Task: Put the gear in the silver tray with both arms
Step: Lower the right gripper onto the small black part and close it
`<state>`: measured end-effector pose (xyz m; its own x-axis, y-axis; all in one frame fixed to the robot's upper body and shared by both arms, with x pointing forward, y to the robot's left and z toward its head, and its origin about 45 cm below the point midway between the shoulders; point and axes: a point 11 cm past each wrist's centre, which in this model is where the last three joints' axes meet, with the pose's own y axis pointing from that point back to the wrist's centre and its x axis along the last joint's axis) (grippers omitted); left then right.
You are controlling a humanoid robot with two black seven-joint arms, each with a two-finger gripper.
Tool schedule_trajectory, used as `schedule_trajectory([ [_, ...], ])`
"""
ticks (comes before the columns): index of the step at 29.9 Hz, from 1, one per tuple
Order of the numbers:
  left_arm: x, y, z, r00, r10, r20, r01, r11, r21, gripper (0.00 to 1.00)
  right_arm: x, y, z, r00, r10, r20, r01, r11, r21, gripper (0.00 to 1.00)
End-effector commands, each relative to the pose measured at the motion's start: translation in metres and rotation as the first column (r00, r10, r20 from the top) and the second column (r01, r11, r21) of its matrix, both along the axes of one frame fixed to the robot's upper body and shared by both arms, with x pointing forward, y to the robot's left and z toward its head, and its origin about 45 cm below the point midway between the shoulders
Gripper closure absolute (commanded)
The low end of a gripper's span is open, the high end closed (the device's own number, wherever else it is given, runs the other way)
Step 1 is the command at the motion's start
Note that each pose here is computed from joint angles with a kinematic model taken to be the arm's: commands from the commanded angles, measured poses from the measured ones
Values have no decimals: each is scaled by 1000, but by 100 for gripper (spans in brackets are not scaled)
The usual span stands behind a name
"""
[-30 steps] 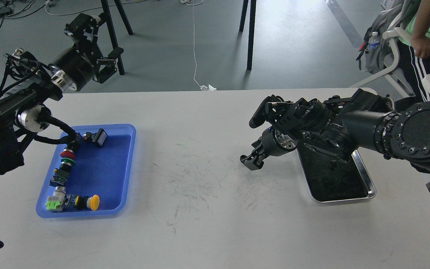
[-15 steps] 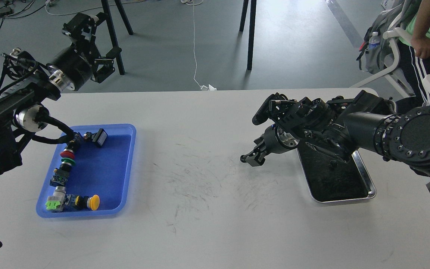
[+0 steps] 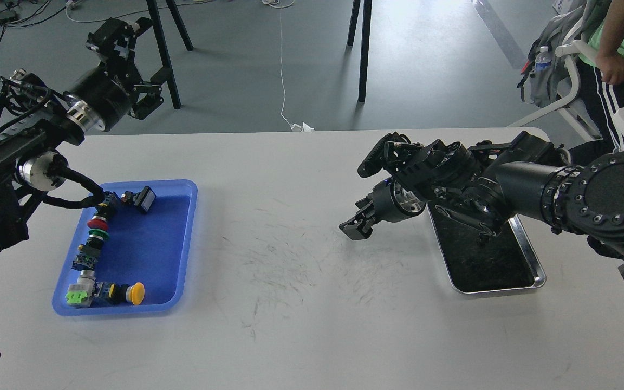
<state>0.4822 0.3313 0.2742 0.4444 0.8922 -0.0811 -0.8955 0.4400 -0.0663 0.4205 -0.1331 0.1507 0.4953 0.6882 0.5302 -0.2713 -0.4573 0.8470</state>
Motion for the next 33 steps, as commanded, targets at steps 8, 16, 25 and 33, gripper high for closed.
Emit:
schedule_trajectory([
  [8, -1, 2, -1, 1000, 4, -2, -4, 1000, -2, 1, -5, -3, -9, 1000, -6, -19, 6, 1000, -1, 33],
  [16, -1, 2, -1, 1000, 5, -1, -5, 1000, -2, 1, -7, -6, -15, 1000, -12, -24, 12, 1000, -4, 34],
  [25, -3, 6, -6, 1000, 13, -13, -13, 1000, -2, 1, -11, -8, -21, 1000, -10, -26, 10, 1000, 2, 38],
  [33, -4, 9, -6, 1000, 19, -13, -19, 1000, 0, 1, -9, -7, -20, 1000, -5, -15, 6, 1000, 7, 47],
])
